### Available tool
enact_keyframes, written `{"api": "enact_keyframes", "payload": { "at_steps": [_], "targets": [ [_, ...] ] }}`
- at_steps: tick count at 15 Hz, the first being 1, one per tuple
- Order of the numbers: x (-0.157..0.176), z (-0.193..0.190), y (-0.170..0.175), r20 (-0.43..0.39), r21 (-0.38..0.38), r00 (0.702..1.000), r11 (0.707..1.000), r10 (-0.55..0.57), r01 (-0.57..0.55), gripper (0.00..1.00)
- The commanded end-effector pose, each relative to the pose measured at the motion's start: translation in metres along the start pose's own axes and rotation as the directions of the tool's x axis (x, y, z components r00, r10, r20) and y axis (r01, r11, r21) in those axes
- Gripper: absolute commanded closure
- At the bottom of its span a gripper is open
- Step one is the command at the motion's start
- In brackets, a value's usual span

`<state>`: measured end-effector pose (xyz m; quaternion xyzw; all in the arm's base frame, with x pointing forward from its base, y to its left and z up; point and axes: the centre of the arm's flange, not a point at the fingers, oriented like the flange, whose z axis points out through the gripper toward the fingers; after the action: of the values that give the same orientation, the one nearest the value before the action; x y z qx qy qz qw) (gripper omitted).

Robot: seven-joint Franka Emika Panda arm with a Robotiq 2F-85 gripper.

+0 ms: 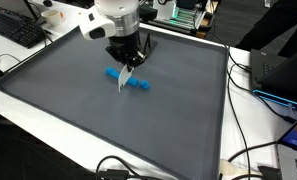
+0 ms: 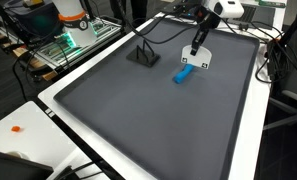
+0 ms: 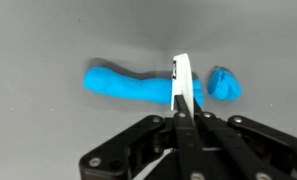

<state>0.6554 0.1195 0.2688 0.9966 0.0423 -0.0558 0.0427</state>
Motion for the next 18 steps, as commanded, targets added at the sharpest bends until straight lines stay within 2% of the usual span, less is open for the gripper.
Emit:
{"api": "enact_keyframes", "payload": {
  "at_steps": [1,6,18],
  "targets": [
    [0.003,0.020,0.000,0.003,-0.012,1.000,1.000,-0.016,0.016,0.99],
    [0.003,0.028,0.003,-0.021,-0.003,1.000,1.000,0.016,-0.016,0.99],
    [-0.008,0.043,0.010,0.052,-0.001,0.998,0.999,0.036,-0.036,0.99]
  ]
}}
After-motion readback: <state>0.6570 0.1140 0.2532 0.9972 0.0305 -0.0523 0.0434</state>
